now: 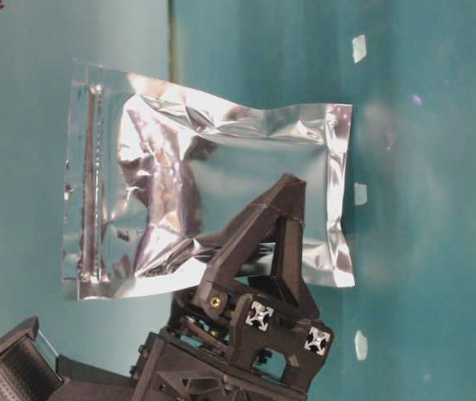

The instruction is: Hand over the silver zip bag and make it stand upright.

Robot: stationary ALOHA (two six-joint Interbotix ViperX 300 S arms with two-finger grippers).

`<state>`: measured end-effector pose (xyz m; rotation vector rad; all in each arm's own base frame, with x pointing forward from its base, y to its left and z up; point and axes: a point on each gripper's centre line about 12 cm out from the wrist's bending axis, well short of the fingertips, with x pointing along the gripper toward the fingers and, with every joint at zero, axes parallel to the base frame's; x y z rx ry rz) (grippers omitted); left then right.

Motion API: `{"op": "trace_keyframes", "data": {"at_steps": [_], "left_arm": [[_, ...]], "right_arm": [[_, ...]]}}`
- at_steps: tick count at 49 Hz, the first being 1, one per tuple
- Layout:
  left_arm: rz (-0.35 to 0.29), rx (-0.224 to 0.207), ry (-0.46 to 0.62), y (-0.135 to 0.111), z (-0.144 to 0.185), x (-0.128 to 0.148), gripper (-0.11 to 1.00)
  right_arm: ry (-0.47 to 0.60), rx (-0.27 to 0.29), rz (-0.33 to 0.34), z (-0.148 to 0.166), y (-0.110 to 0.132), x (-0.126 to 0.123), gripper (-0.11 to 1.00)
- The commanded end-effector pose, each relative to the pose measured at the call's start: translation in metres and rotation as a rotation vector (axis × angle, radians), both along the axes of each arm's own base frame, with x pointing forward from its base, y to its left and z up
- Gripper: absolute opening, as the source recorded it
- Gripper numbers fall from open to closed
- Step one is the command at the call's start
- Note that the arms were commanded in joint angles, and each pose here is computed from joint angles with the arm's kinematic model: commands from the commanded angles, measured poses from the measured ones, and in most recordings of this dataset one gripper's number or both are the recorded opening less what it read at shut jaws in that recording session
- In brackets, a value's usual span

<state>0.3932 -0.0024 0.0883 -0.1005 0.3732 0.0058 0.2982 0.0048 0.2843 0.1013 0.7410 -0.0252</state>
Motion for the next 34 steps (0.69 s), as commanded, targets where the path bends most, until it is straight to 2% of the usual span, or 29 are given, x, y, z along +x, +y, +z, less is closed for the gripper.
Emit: {"op": "trace_keyframes", "data": {"at_steps": [1,34], "left_arm": [[-0.014,0.0,-0.009,-0.0051,0.0034,0.0015,0.21],[-0.015,0.002,0.012,-0.0051,0.0015,0.0022,0.21]], "right_arm": [[-0.031,0.009,-0.002,0.0083,0.0015,-0.0004,0.97],[-0.029,0.009,-0.002,0.0077,0.0015,-0.0006,0.96]]}}
